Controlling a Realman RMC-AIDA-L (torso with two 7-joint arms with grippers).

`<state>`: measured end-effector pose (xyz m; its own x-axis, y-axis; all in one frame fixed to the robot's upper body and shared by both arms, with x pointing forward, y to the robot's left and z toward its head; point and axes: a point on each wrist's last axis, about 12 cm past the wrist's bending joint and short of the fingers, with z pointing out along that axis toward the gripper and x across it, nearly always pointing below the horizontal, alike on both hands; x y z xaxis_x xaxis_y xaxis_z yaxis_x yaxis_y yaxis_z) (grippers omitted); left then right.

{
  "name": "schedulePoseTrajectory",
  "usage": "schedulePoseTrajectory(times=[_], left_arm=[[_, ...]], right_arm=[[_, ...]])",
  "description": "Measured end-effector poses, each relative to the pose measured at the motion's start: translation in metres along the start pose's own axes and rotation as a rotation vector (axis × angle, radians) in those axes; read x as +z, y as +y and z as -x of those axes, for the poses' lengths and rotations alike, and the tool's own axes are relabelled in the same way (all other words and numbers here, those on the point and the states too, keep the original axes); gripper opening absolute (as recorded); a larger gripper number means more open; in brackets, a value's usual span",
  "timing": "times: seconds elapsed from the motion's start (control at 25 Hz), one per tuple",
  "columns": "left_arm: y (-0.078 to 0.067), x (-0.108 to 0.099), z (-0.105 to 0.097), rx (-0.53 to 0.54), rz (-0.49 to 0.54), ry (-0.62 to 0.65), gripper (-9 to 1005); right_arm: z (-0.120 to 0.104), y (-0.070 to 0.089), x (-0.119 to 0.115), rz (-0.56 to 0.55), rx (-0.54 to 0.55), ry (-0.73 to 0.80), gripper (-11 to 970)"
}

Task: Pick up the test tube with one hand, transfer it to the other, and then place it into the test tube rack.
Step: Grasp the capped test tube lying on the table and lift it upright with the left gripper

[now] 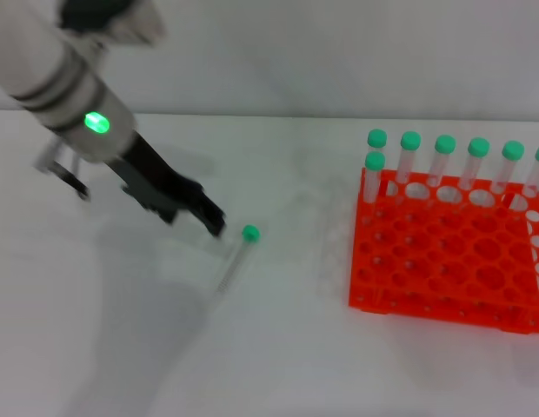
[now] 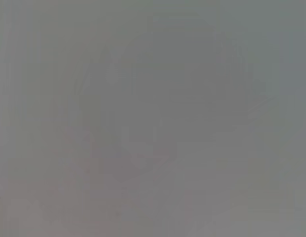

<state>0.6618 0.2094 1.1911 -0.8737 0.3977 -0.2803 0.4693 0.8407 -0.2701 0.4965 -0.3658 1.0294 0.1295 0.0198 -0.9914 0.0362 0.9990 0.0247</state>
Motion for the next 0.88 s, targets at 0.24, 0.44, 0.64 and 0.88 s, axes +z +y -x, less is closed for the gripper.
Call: schedulePoseTrajectory(times=[0.24,0.44,0.64,0.88], left_arm=[[-0.027,0.040,0.007,0.030,0.072,0.097,781],[-0.038,0.056,0.005,0.020,0.062,0.114,762],[-0.038,0.068,-0.002,-0.007,0.060,0.118,744],[-0.036,0.073,-0.008,-0.037,0.063,0.133,722]], right_arm=[[0.000,-0.002,-0.001,-0.005,-0.006,0.000,768],[0.001,-0.003,-0.001,-0.006,-0.010,-0.002,768],[0.003,-0.006,0.000,-0.007,-0.020,-0.011,768],[0.006,-0.008,0.003,-0.006,-0.032,-0.025,768]])
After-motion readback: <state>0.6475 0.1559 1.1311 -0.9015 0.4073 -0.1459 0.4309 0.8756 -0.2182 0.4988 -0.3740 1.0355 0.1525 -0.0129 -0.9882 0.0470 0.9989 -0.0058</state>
